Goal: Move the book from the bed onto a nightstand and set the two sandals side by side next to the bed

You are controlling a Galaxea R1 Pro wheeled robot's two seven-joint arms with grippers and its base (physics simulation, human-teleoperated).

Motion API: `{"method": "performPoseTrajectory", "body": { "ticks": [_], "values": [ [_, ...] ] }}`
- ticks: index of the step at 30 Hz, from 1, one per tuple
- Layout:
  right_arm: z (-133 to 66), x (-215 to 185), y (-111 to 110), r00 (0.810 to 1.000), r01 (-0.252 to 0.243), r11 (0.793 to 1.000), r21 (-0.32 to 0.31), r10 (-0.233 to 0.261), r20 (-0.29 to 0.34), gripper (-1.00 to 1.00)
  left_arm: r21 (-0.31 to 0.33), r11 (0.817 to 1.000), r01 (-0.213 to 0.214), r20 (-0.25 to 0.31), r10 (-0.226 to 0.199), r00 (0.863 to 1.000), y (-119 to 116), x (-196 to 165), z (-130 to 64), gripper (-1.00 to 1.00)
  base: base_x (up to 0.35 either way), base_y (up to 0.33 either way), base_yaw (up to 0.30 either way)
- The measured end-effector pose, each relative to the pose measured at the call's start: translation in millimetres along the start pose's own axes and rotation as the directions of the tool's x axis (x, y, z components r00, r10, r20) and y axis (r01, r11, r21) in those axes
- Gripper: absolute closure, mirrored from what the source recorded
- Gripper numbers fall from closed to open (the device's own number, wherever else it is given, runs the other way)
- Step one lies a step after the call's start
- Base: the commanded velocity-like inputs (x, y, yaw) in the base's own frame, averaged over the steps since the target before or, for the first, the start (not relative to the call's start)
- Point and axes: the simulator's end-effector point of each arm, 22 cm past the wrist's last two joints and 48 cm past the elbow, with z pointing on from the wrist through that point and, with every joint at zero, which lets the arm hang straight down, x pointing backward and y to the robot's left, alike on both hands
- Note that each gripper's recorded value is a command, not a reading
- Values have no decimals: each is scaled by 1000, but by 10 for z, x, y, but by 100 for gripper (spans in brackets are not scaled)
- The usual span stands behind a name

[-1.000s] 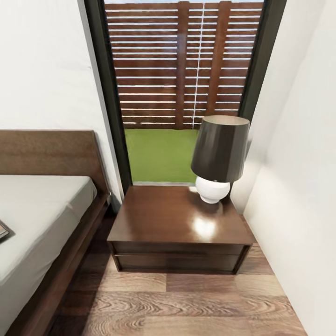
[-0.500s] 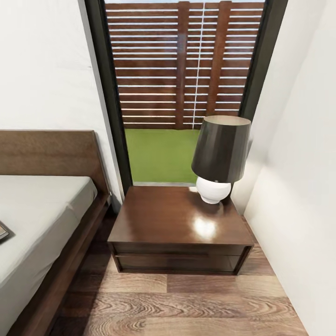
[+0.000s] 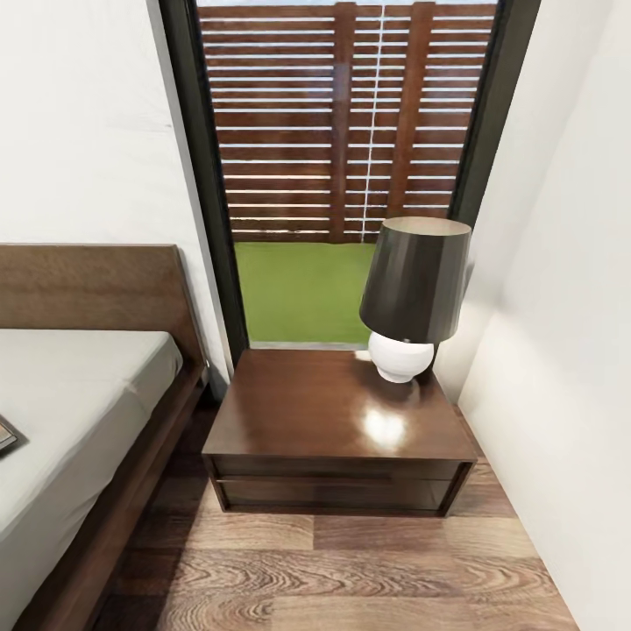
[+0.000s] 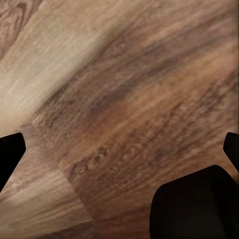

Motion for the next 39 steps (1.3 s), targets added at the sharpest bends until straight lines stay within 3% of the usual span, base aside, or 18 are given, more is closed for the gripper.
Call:
{"method": "performPoseTrajectory", "body": {
  "ticks": [29,39],
  "values": [
    [0,18,-6,1000,5,1000,2,-5,-1,-100,4,1000,2,-3,-2,1000,-62,-3,45,-100,0,0,0],
    [-4,12,-15,1000,2,1000,3,-2,0,-100,-30,999,-14,20,14,1000,-18,-132,58,-100,0,0,0]
  ]
}}
